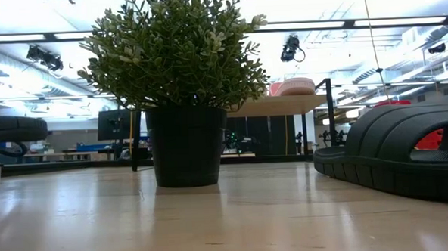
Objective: Pick and place slides into the shelf
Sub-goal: Put the left black slipper on the shelf
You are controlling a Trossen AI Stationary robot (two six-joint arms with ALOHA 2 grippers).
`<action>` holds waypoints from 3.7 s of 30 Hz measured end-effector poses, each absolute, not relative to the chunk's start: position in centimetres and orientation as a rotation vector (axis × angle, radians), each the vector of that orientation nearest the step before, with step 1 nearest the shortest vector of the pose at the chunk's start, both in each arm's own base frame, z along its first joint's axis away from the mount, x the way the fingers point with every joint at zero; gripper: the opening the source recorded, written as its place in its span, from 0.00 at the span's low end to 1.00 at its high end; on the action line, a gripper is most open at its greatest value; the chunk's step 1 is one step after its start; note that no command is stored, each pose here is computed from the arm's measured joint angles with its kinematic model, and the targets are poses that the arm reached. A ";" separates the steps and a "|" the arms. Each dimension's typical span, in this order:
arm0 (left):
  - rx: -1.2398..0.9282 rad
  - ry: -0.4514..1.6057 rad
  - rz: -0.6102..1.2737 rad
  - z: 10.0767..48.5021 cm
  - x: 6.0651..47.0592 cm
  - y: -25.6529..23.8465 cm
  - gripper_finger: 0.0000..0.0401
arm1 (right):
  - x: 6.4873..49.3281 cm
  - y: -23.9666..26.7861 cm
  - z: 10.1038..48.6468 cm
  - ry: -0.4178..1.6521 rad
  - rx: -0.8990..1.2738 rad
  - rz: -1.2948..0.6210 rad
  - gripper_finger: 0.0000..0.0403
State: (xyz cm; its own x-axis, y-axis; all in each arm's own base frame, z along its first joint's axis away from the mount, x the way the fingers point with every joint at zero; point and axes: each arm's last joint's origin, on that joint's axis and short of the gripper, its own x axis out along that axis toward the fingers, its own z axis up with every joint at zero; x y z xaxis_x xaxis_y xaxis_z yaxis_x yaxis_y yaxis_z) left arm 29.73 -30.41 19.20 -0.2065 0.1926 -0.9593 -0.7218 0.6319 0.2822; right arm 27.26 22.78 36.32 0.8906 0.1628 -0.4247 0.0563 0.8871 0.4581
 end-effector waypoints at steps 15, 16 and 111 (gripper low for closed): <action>-0.355 1.834 0.602 19.5 29.1 -31.0 0.67 | 27.2 22.8 36.3 0.474 0.475 0.060 0.60; -0.350 1.815 0.603 19.7 28.9 -31.1 0.67 | 27.2 22.8 36.3 0.474 0.475 0.060 0.60; -0.327 1.636 1.006 16.1 25.0 -28.6 0.33 | 28.1 21.5 35.9 0.513 0.423 0.038 0.60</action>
State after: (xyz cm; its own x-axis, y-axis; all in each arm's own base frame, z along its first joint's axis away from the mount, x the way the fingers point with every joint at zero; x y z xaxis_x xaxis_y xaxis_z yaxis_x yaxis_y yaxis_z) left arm 25.01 -28.59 16.11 -0.3296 0.2871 -0.8994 -0.6729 0.5968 0.4371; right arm 28.08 21.46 35.92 0.8724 0.1402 -0.4682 0.0692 0.9129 0.4022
